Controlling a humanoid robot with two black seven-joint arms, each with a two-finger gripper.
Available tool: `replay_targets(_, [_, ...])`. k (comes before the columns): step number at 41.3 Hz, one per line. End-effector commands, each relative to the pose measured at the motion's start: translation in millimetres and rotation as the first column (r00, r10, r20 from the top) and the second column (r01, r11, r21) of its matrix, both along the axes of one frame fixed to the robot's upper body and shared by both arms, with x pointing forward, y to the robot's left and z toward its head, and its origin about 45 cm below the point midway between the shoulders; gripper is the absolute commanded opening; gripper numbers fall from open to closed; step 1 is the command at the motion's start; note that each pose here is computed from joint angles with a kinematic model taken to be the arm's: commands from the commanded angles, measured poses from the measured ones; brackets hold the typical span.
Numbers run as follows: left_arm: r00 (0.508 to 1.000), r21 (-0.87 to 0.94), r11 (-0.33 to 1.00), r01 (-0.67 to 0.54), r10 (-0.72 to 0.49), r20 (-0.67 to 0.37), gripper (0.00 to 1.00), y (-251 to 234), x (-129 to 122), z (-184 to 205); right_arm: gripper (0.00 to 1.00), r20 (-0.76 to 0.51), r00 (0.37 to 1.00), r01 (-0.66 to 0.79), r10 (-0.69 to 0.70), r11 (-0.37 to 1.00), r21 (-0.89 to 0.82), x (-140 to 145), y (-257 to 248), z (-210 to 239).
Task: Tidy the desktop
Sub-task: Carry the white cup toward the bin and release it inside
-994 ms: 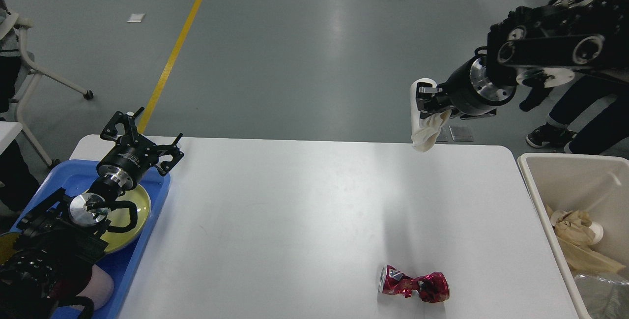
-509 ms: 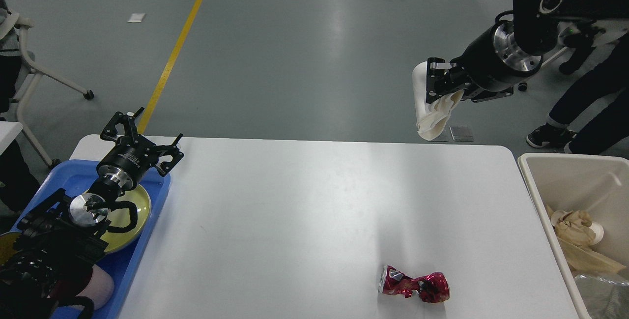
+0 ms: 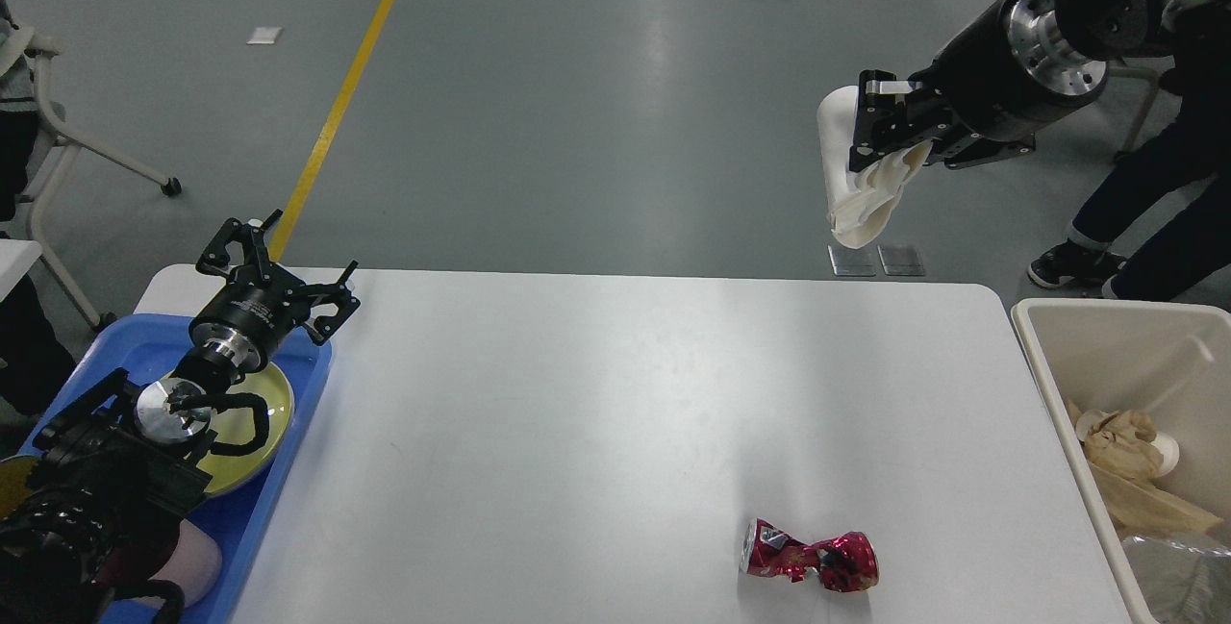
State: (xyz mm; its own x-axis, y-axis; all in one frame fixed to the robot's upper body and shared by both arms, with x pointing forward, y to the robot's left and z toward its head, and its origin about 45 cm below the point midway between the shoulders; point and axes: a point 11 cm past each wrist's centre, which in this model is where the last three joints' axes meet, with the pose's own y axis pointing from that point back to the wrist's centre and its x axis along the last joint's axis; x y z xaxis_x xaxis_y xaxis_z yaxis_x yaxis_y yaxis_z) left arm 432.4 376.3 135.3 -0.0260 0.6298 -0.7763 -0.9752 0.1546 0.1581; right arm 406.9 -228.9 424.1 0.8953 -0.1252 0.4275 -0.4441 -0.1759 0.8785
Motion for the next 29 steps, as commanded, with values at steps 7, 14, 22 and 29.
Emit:
replay_targets(7, [1.000,0.000,1.000,0.000,0.000,0.000,1.00,-0.1,0.2,0.2,0.00,0.012,0.999,-0.040,0.041,0.996,-0.077,0.0,16.6,3.7])
replay_targets(14, [1.000,0.000,1.000,0.001,-0.001,0.000,1.00,-0.2,0.1,0.1,0.00,-0.028,0.999,-0.019,0.019,1.000,-0.010,-14.1,2.9,-1.9])
replay_targets(22, [1.000,0.001,1.000,0.001,-0.001,0.000,1.00,-0.1,0.1,0.2,0.00,-0.049,0.999,-0.019,0.019,1.000,0.003,-21.5,2.4,-9.4])
replay_targets(29, [1.000,0.000,1.000,0.000,0.000,0.001,1.00,-0.1,0.2,0.2,0.00,-0.069,0.998,0.007,-0.007,1.000,0.001,-22.1,-7.6,-18.4])
